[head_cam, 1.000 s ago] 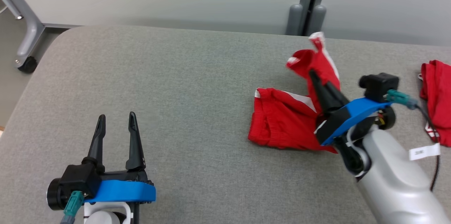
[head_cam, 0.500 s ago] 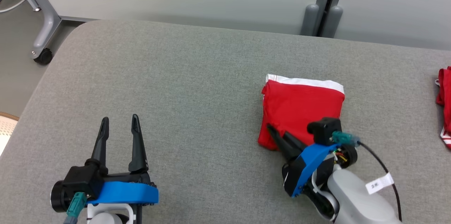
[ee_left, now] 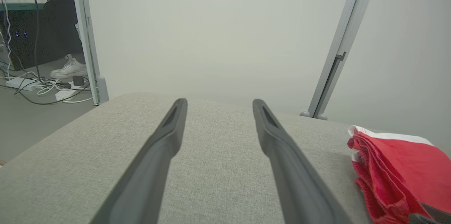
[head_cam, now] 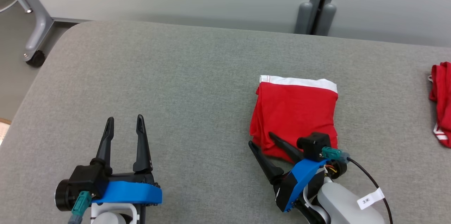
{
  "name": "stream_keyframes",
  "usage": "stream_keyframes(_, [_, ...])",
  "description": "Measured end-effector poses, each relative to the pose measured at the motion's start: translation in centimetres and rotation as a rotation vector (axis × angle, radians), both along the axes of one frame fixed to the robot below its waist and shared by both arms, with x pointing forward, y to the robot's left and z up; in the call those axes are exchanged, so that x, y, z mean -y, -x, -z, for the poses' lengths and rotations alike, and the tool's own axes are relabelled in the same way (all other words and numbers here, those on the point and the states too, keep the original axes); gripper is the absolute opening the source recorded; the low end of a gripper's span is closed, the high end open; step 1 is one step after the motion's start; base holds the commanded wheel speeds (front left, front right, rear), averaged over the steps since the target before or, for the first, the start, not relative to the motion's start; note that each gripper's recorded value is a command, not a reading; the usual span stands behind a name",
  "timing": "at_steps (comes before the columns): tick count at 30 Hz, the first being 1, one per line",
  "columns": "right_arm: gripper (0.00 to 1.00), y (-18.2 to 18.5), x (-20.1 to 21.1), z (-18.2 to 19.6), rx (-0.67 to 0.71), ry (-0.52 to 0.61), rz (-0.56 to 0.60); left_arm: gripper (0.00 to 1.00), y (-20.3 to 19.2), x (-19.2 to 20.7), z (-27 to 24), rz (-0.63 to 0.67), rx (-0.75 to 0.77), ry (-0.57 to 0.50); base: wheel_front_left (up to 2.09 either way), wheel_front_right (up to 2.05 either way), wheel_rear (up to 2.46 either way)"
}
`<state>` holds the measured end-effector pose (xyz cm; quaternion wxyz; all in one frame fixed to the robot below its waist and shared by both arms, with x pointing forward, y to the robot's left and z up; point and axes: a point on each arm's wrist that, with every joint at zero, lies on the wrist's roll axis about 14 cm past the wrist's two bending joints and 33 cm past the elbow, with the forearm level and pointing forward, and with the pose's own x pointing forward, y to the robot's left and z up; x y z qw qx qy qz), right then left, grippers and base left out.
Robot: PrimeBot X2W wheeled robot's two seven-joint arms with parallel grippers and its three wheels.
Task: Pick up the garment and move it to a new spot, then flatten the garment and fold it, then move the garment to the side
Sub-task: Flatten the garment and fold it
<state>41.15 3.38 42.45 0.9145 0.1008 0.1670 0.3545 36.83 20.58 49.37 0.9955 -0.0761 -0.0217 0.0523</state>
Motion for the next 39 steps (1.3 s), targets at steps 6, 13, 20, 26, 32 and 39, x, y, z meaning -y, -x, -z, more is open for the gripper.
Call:
stream_keyframes(6, [1.0,-1.1,2.0,-2.2,0.094,-0.021,0.059,1.0,-0.6,1.1,-0.1,0.038,0.005,-0.003,0.0,0.0,0.0])
stream_keyframes(13, [1.0,-3.4,8.6,-6.2,0.237,-0.031,0.24,1.0,-1.6,2.9,-0.5,0.098,0.021,-0.004,0.0,0.0,0.0])
stream_keyframes(20, [1.0,-2.4,16.2,-8.3,0.328,-0.008,0.451,1.0,-2.4,4.5,-0.8,0.149,0.033,-0.013,0.0,0.0,0.0])
stream_keyframes(26, [1.0,-0.5,20.8,-9.2,0.372,0.012,0.591,1.0,-2.6,5.5,-1.0,0.18,0.036,-0.025,0.0,0.0,0.0])
stream_keyframes(32, [1.0,1.7,22.8,-9.5,0.381,0.032,0.672,1.0,-2.3,5.5,-0.8,0.183,0.029,-0.05,0.0,0.0,0.0])
stream_keyframes(39, [1.0,3.4,23.0,-9.7,0.37,0.052,0.701,1.0,-1.5,4.3,-0.5,0.15,0.003,-0.075,0.0,0.0,0.0])
